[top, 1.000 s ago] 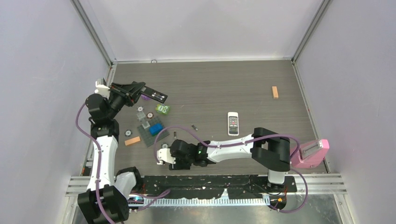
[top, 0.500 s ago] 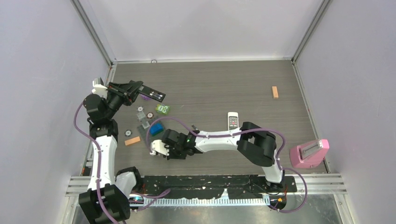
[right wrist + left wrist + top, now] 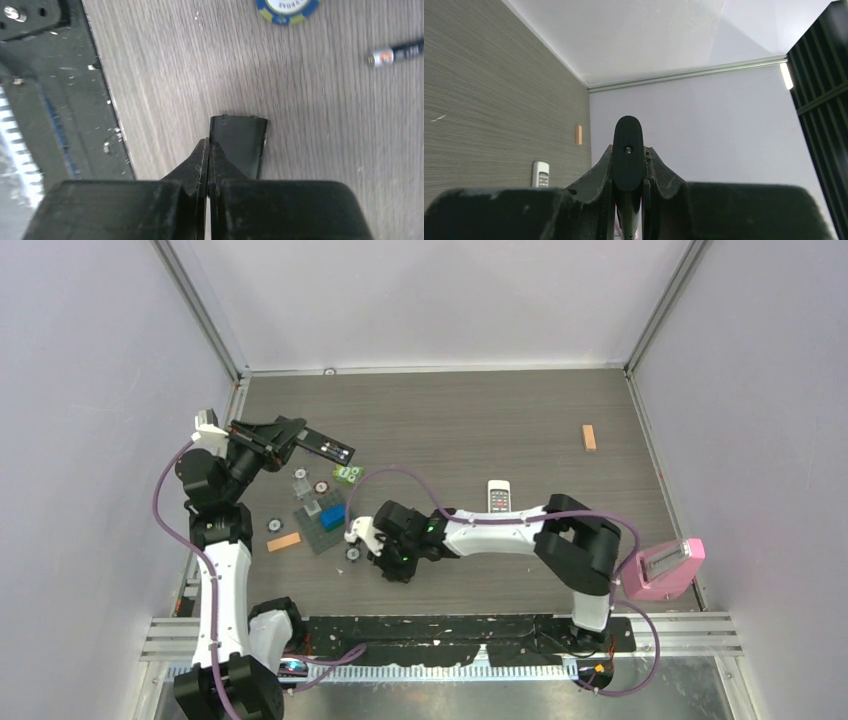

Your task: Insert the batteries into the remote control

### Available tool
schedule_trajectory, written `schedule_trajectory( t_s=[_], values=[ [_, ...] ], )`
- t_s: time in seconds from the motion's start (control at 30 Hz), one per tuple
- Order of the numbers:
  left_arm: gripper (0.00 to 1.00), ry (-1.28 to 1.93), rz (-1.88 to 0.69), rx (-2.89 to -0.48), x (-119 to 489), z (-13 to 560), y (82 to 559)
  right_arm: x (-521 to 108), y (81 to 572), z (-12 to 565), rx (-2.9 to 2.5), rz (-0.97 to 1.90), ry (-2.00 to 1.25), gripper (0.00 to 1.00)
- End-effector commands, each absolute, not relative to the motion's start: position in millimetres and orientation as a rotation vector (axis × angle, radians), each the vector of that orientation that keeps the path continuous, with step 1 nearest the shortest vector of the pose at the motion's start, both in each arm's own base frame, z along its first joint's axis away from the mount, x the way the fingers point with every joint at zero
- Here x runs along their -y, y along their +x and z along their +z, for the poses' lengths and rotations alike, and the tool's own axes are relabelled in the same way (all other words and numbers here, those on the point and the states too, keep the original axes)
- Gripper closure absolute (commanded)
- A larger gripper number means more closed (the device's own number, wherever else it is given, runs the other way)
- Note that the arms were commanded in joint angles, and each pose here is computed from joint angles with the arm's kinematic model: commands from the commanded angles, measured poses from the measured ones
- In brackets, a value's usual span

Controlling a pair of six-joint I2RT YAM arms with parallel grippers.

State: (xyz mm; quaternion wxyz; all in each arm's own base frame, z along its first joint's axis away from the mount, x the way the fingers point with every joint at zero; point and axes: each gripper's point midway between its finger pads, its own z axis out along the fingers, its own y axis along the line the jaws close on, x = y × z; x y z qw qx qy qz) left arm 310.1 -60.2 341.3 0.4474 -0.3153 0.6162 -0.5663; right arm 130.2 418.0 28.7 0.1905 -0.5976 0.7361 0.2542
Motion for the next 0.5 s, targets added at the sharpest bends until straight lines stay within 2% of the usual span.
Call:
schedule_trajectory(
  t_s=[0.0,0.3,0.47],
  values=[
    [1.00,-0.735,-1.339,-1.549,60,335,302,-429,129,99,-2.092,1.029,-1.333,0.95],
    [1.00,-0.496,-1.317,-1.613,87,338,278,-394,134,155,-2.156,1.437,-0.809,0.95],
    [1.00,-0.377,-1.308,-1.687,114,323,266,-383,129,172,-2.189,1.590,-0.670,0.95]
  ],
)
